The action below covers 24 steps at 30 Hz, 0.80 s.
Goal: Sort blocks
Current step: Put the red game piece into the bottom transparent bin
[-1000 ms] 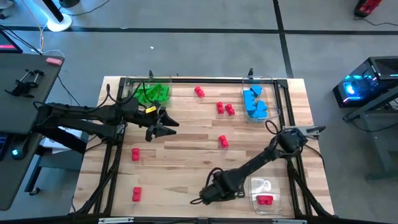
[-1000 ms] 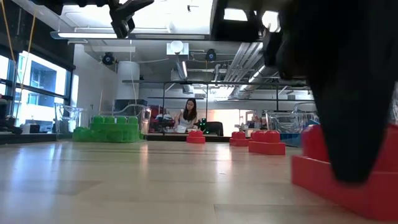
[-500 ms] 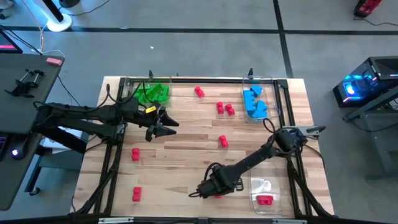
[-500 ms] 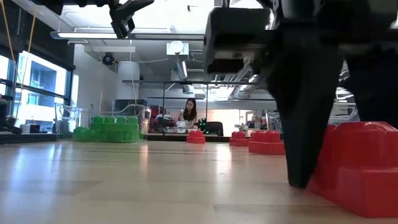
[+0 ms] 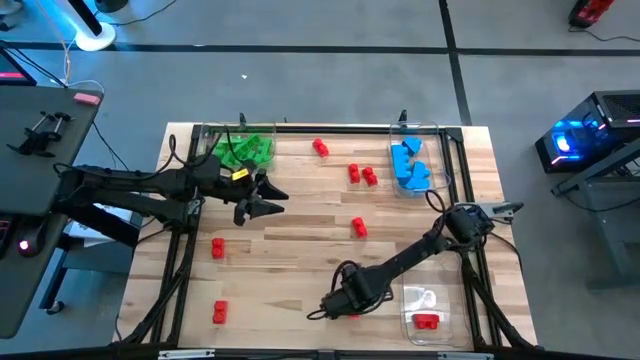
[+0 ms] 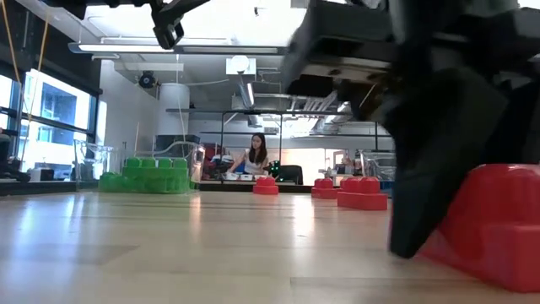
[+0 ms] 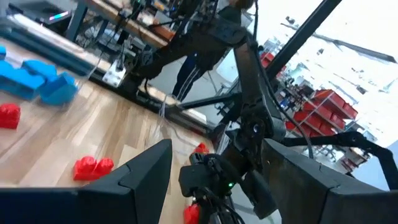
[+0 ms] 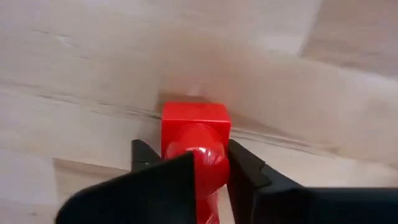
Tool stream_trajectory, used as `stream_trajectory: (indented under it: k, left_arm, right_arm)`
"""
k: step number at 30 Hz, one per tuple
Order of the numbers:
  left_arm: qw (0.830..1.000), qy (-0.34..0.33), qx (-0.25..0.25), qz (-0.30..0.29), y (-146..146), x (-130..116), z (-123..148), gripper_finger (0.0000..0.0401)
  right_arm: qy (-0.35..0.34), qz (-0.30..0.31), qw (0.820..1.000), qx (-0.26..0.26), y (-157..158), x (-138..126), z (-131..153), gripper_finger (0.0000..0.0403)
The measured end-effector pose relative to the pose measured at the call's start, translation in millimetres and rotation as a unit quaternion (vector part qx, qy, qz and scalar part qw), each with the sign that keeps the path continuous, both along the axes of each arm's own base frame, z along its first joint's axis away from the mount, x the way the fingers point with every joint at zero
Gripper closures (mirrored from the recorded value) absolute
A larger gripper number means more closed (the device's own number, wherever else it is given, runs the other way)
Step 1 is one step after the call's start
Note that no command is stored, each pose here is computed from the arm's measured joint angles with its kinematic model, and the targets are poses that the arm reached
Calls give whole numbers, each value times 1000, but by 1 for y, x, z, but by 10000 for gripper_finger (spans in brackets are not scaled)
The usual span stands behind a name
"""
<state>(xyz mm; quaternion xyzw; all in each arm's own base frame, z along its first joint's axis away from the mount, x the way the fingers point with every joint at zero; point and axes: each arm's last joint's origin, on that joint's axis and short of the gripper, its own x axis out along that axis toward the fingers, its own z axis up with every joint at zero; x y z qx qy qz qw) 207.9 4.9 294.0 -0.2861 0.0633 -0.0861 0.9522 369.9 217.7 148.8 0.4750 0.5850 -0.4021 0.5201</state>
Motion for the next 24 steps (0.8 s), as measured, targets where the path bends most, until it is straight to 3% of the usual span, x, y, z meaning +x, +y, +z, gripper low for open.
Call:
stream_trajectory:
  k: [4,8,13,16,20,24]
  left_arm:
    - [1000,-27,3,1,0,0,5,167]
    - [998,-50,25,2,0,0,9,167]
    - [998,-57,32,16,5,0,10,167]
    - [998,-56,29,26,9,0,10,167]
    - [998,-55,25,31,11,0,10,167]
    - [998,-54,18,32,11,0,10,167]
  right_arm:
    - [9,10,999,-32,-3,-11,18,381]
    - [-20,24,997,-76,-13,-34,70,395]
    - [-62,11,988,-141,-27,-79,135,395]
    - [-36,3,988,-151,-35,-112,163,399]
    - [-20,11,993,-112,-30,-142,169,400]
    - [77,7,994,-78,-22,-169,150,401]
